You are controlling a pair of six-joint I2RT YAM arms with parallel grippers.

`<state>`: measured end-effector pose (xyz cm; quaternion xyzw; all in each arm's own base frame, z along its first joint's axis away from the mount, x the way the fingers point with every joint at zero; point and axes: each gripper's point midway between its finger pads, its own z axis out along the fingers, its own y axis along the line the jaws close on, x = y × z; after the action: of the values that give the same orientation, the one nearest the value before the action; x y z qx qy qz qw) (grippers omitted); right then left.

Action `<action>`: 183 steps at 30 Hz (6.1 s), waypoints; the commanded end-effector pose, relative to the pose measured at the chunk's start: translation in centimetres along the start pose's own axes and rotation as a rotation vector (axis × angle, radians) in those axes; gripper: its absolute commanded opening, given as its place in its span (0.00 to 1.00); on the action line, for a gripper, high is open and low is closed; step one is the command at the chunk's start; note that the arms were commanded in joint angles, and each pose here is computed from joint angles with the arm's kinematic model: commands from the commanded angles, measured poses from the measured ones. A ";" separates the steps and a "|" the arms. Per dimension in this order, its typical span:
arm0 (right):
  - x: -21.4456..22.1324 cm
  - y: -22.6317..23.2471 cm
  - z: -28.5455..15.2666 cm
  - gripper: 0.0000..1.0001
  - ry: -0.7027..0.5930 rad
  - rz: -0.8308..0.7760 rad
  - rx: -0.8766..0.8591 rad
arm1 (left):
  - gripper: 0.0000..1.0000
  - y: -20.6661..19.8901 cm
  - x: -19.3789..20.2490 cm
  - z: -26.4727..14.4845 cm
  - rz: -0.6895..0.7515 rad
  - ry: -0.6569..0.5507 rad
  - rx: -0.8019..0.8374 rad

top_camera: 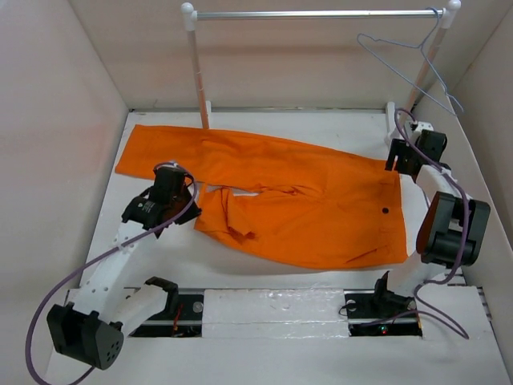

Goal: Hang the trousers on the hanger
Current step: Flatten out the trousers at the center of the board, then fold the trousers at the center of the board.

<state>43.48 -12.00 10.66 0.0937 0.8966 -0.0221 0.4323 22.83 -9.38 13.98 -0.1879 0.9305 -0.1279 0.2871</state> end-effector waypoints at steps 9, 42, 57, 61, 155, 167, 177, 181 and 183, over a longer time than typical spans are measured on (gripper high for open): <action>2.2 12.6 -10.9 0.72 -0.139 -0.122 -0.294 | 0.02 -1.1 -7.6 -10.4 -0.228 -0.367 0.062; 11.4 14.8 -16.6 0.48 -0.023 -0.252 -0.557 | 0.56 -18.8 6.0 9.5 0.551 0.073 0.148; 14.0 15.9 -17.7 0.50 -0.002 -0.273 -0.650 | 0.40 -18.0 10.8 10.8 0.690 0.159 0.083; 14.1 15.8 -17.7 0.50 -0.001 -0.276 -0.644 | 0.35 -16.4 12.3 10.4 0.710 0.193 0.051; 20.8 2.0 -14.3 0.66 0.412 0.242 -0.035 | 0.00 11.8 -14.8 -32.6 -0.284 -1.098 -0.374; 19.1 -0.7 -15.5 0.67 0.444 0.175 0.005 | 0.00 9.3 -13.7 -27.0 -0.265 -1.006 -0.285; 20.9 1.3 -11.8 0.63 0.389 0.275 -0.089 | 0.00 8.3 -13.2 -22.4 -0.188 -0.996 -0.319; 19.3 1.1 -11.0 0.02 0.344 0.248 -0.098 | 0.00 8.0 -13.7 -21.9 -0.165 -1.017 -0.347; 18.3 0.6 -12.4 0.00 0.332 0.209 -0.071 | 0.00 8.0 -14.0 -22.1 -0.170 -1.034 -0.362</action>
<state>21.95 -6.42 2.21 0.1950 0.9440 0.0905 0.2503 18.07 6.06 34.00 -0.3250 0.6902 0.1106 0.6370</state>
